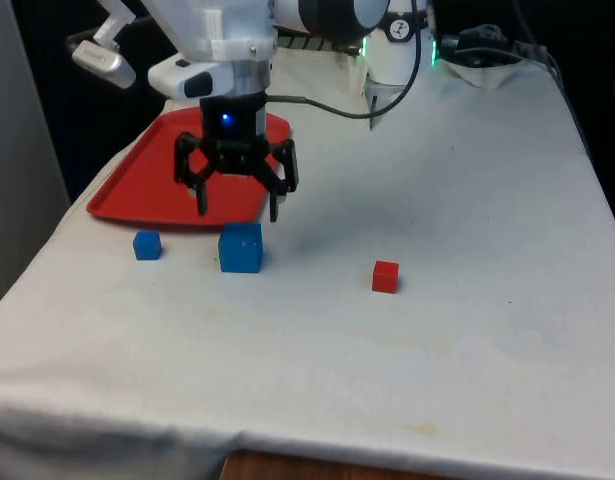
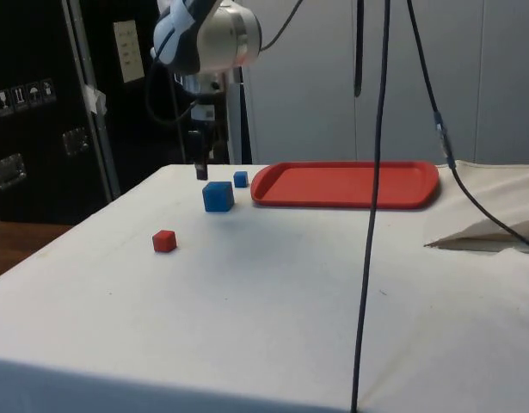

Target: Pick up the largest block and place it onto the tray.

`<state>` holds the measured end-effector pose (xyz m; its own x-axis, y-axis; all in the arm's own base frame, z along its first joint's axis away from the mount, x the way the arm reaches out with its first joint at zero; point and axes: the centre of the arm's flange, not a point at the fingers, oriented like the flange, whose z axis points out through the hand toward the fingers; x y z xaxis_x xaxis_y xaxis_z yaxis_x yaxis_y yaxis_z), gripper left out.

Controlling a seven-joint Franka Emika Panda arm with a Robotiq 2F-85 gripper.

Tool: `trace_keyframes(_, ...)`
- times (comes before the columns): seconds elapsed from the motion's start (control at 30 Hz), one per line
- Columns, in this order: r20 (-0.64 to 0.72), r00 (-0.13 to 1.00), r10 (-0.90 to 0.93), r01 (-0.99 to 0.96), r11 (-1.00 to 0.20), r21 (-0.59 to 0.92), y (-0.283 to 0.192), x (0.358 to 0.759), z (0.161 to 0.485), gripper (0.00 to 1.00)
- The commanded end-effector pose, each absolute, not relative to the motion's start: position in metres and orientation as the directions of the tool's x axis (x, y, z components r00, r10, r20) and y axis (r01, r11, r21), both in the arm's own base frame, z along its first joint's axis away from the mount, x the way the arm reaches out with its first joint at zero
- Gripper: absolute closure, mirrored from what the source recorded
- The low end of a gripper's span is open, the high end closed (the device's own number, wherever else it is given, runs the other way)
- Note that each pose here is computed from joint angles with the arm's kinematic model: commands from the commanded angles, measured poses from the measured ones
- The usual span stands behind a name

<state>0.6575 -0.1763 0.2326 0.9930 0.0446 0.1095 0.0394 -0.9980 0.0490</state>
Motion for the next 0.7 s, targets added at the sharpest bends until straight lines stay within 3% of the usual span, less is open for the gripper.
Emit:
trace_keyframes(0.0, 0.110, 0.993, 0.046, 0.041, -0.998, 0.049, -0.177, 0.659, 0.229, 0.00)
trace_keyframes(0.67, 0.098, 0.994, 0.042, 0.039, -0.999, 0.029, -0.186, 0.656, 0.195, 0.00)
